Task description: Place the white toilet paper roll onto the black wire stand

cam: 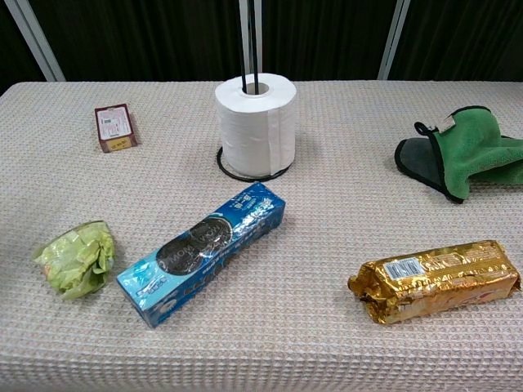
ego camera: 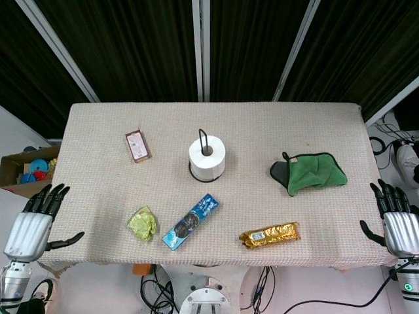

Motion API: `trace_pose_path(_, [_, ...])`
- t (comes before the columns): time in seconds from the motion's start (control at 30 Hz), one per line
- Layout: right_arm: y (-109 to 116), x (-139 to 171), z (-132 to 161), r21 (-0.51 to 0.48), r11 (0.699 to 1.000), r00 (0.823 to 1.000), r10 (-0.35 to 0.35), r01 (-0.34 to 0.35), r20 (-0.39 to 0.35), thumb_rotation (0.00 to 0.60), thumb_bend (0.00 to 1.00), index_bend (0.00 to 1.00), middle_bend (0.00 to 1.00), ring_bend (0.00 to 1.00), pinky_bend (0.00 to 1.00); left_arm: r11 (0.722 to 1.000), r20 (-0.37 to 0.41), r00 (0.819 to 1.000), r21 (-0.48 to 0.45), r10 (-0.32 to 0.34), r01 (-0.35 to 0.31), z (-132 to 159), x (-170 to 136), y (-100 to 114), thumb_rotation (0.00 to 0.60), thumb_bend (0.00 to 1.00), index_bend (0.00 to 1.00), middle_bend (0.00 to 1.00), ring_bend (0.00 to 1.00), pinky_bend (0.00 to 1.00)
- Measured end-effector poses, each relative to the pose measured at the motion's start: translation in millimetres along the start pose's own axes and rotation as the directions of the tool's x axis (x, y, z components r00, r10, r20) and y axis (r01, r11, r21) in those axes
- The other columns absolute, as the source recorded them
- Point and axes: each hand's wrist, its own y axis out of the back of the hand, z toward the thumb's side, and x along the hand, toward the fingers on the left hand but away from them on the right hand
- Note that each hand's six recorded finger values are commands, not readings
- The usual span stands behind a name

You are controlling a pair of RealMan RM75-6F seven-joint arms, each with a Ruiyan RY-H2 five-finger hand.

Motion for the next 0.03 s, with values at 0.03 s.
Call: trace_pose_path(0.03, [-3.2, -0.3, 2.3, 0.007, 1.000, 1.000, 0.013, -0.013, -0.002, 0.600, 0.22, 0.00, 0.00, 0.00, 0.00, 1.000, -0.008, 1.000, 0.019, -0.007, 0.007, -4.6, -4.3, -2.0, 0.332, 0.11, 0.08, 0.09, 0.05, 0.18])
